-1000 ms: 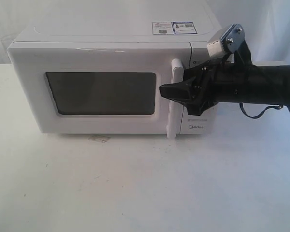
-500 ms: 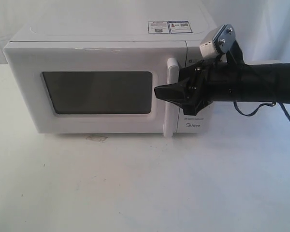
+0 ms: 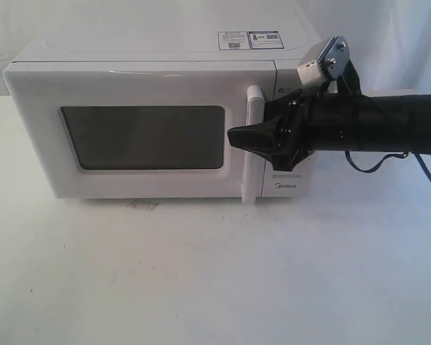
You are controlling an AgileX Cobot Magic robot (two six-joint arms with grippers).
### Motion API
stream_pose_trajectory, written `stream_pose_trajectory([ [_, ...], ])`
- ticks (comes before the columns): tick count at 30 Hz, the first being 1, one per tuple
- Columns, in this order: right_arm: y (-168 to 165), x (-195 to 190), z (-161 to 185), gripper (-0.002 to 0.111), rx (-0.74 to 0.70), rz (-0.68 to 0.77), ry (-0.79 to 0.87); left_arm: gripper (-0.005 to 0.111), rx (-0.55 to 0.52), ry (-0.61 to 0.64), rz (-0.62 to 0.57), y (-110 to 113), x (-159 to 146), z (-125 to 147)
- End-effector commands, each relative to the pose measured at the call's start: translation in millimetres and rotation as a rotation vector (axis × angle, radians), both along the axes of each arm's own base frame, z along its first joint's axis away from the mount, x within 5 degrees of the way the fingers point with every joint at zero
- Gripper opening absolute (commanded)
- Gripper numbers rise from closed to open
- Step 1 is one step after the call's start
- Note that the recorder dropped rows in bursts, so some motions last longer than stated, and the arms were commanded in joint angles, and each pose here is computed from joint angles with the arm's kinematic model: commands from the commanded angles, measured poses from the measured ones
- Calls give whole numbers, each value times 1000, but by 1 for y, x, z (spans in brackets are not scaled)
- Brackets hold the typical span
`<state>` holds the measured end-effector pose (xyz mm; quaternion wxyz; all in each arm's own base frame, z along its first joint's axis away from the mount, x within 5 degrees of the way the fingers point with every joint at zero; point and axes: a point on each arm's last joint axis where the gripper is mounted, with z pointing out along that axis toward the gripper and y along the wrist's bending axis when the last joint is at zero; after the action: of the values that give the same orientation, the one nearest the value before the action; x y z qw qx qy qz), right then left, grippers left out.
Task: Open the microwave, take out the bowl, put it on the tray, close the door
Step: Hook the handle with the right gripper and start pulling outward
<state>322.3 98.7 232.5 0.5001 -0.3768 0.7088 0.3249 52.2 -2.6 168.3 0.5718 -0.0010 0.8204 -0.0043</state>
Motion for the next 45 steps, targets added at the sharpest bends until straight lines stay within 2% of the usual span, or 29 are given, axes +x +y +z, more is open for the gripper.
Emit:
stream_pose_trajectory([
  [1, 12, 1, 2, 0, 97, 95, -19, 0, -1, 3, -4, 0, 0, -1],
  [18, 15, -9, -1, 0, 147, 155, 8, 0, -1, 3, -4, 0, 0, -1],
  [25, 10, -2, -8, 0, 68, 65, 20, 0, -1, 3, -4, 0, 0, -1],
  [29, 9, -1, -10, 13, 51, 46, 21, 0, -1, 3, -4, 0, 0, -1],
  [33, 10, 4, -13, 40, 3, -18, 48, 0, -1, 3, -4, 0, 0, -1],
  [35, 12, 8, -15, 46, -23, -72, 81, 0, -1, 3, -4, 0, 0, -1],
  [41, 16, 13, -13, 47, -47, -139, 112, 0, -1, 3, -4, 0, 0, -1],
  [45, 14, 17, -12, 43, -51, -177, 125, 0, -1, 3, -4, 0, 0, -1],
])
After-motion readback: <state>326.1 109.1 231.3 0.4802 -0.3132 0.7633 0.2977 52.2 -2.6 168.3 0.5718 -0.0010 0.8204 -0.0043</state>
